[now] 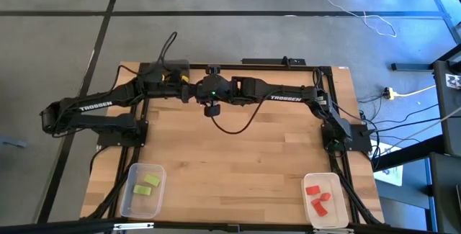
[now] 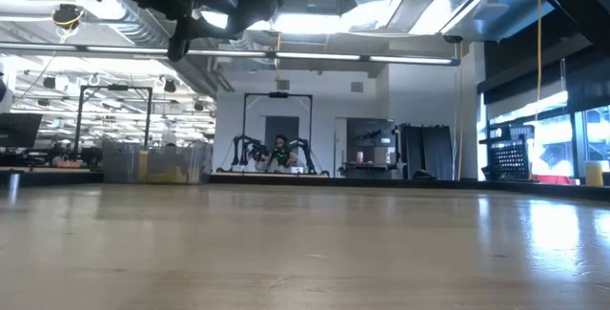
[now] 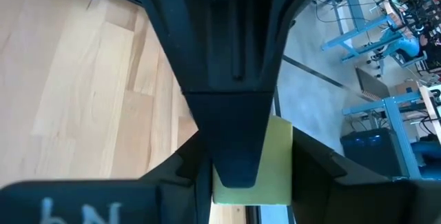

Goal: Sort & place blocks by color
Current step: Put the green block into the transparent bin

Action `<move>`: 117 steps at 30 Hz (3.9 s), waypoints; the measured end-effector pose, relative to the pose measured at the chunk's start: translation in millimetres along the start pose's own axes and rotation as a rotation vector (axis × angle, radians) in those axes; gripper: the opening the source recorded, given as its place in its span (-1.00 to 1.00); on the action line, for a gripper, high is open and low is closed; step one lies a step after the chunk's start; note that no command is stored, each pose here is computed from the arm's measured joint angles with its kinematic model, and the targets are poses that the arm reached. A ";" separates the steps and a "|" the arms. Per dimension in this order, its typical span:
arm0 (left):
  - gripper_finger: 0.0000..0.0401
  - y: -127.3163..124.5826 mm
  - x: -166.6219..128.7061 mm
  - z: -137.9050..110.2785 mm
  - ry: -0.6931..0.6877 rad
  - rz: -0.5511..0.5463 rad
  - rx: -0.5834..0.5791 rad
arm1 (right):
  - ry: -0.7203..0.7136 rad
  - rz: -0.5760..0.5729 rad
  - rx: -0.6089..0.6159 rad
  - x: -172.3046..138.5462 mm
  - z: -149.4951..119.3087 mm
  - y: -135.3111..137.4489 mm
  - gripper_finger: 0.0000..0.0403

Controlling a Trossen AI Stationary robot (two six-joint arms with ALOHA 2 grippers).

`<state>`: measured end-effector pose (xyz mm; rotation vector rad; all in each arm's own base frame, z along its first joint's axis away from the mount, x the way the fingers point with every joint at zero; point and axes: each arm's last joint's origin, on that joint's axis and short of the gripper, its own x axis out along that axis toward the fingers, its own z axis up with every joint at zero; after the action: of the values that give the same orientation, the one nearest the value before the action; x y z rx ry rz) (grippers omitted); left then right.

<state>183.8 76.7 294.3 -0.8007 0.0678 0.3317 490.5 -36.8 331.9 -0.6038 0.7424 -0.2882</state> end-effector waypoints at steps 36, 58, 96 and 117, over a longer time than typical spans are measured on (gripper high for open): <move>-0.40 -22.0 -149.8 -31.7 0.868 -0.130 0.238 | 0.032 -0.037 0.272 -69.7 4.7 -19.9 0.15; -0.40 -9.9 -153.7 -56.6 1.157 -0.169 0.211 | 0.071 -0.034 0.360 -67.2 -1.8 -23.7 0.15; -0.40 -89.3 -111.3 -180.7 1.387 0.244 0.057 | 0.176 0.469 0.231 -64.9 -28.7 -20.0 0.15; -0.35 -90.9 -100.8 -265.9 1.350 0.429 0.159 | 0.167 0.490 0.213 -65.1 -28.8 -19.7 0.15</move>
<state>134.5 -198.8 190.5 -0.7245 1.5247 0.1304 423.4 -35.0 362.6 -0.1841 0.9800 0.0378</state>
